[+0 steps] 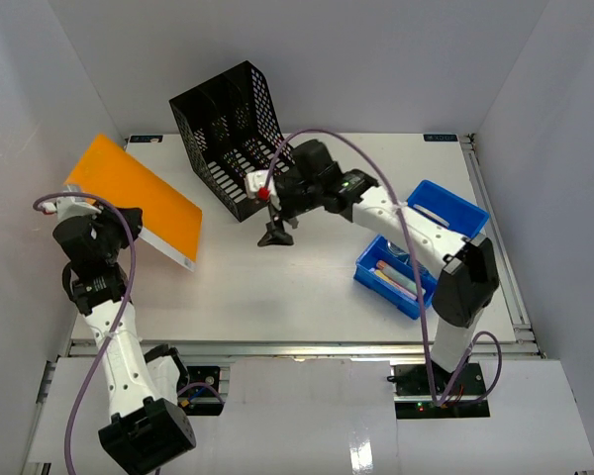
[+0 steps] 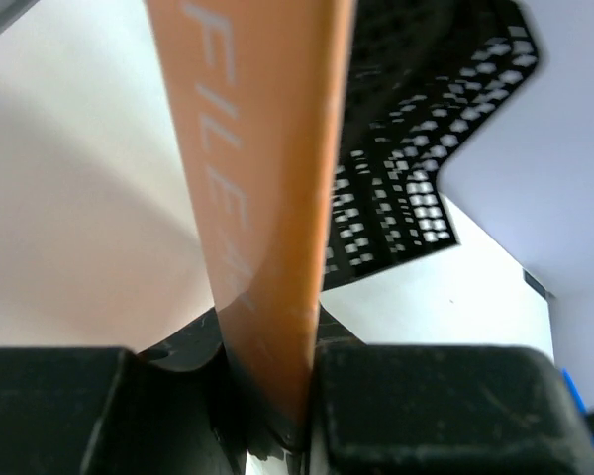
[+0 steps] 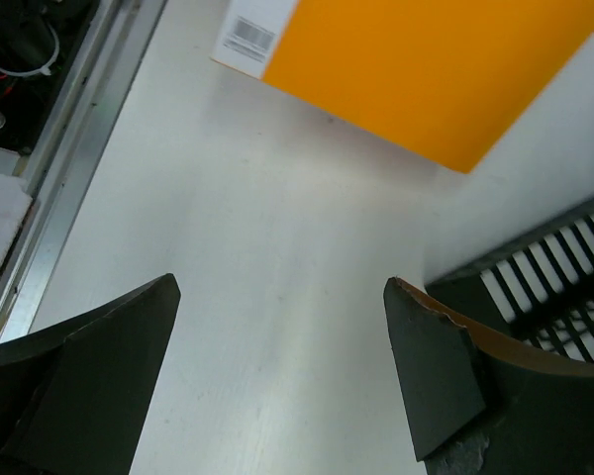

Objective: Organize the desk

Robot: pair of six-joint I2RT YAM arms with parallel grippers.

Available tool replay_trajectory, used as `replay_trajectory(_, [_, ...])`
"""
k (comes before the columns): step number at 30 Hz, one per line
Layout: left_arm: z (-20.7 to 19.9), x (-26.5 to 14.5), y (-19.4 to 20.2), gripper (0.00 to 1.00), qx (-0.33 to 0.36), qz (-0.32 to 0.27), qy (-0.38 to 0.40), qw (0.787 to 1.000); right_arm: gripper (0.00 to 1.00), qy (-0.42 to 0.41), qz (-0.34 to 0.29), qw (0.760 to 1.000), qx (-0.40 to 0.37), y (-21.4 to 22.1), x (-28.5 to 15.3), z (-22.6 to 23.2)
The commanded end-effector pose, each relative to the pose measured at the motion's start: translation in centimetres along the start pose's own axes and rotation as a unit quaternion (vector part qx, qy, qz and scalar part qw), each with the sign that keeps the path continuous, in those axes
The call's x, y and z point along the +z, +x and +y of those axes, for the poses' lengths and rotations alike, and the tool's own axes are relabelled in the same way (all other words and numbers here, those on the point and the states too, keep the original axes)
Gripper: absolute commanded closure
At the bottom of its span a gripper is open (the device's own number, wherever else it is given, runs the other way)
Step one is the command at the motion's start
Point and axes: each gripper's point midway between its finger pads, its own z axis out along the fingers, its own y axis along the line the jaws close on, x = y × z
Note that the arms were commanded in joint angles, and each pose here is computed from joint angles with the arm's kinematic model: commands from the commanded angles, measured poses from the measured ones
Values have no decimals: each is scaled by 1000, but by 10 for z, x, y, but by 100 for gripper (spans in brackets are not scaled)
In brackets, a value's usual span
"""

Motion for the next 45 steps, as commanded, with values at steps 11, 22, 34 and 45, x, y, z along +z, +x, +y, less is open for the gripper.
replay_trajectory(11, [-188, -86, -54, 100, 214, -55, 409, 885, 10, 184, -84, 978, 57, -28, -146, -34])
replay_trajectory(22, [-230, -124, 23, 100, 172, 44, 607, 775, 10, 209, -180, 950, 150, -79, -206, -60])
replay_trajectory(34, [-239, -137, 82, 100, 152, 124, 670, 716, 3, 87, -258, 951, 144, -96, -212, -19])
replay_trajectory(45, [-240, -125, 87, 100, 162, 133, 656, 725, 16, 195, -248, 945, 86, -112, -240, -31])
